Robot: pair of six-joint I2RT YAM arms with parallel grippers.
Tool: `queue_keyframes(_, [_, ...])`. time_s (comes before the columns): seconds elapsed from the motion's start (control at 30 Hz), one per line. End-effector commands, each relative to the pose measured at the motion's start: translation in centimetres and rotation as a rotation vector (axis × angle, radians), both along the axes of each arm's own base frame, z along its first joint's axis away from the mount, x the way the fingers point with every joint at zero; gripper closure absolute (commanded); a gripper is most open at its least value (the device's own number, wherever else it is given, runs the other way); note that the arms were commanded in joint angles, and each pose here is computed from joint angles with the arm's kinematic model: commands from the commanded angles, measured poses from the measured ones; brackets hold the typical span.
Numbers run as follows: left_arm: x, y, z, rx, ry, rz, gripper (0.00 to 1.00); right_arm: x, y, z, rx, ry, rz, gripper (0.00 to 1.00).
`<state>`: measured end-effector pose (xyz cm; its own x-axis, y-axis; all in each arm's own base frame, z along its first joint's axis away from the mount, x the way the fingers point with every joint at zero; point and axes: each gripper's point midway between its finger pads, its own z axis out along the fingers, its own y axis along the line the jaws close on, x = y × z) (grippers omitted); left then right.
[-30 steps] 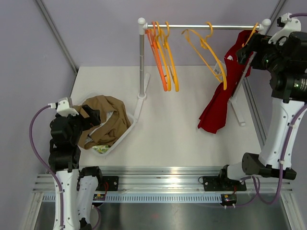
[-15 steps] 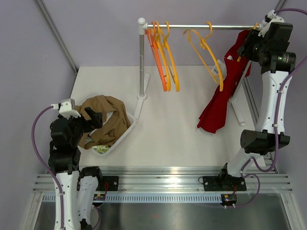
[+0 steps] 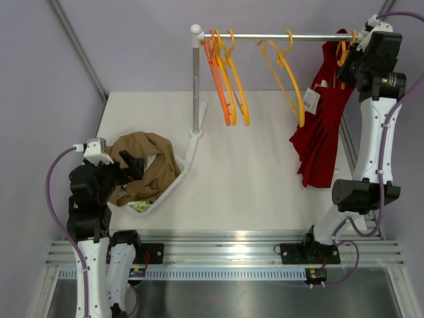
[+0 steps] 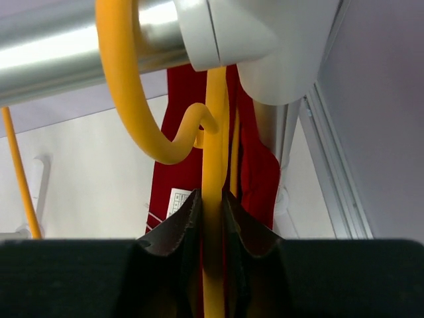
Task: Remove the skirt from the hanger
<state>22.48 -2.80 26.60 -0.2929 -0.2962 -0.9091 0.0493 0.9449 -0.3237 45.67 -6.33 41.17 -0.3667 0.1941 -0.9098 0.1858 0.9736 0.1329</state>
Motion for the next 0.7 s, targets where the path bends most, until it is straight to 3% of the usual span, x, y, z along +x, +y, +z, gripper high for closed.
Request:
queue_keyframes(0.0, [-0.4,-0.8,1.9,-0.002,-0.057,-0.048,0.01,0.1,-1.3,0.9,-0.072,-0.023,-0.030,0.79])
queue_keyframes(0.13, [-0.8,-2.5,2.8,-0.020,-0.089,-0.146,0.01,-0.2,-1.1,1.5,-0.126,-0.036,0.012,1.00])
queue_keyframes(0.3, [-1.3,-7.4,3.5,-0.178,-0.155,-0.422,0.01,-1.1,0.5,4.8,-0.176,-0.145,0.118,1.00])
queue_keyframes(0.67, [-1.6,-8.3,4.5,-0.195,-0.183,-0.484,0.01,-2.6,3.5,8.7,-0.186,-0.297,0.271,1.00])
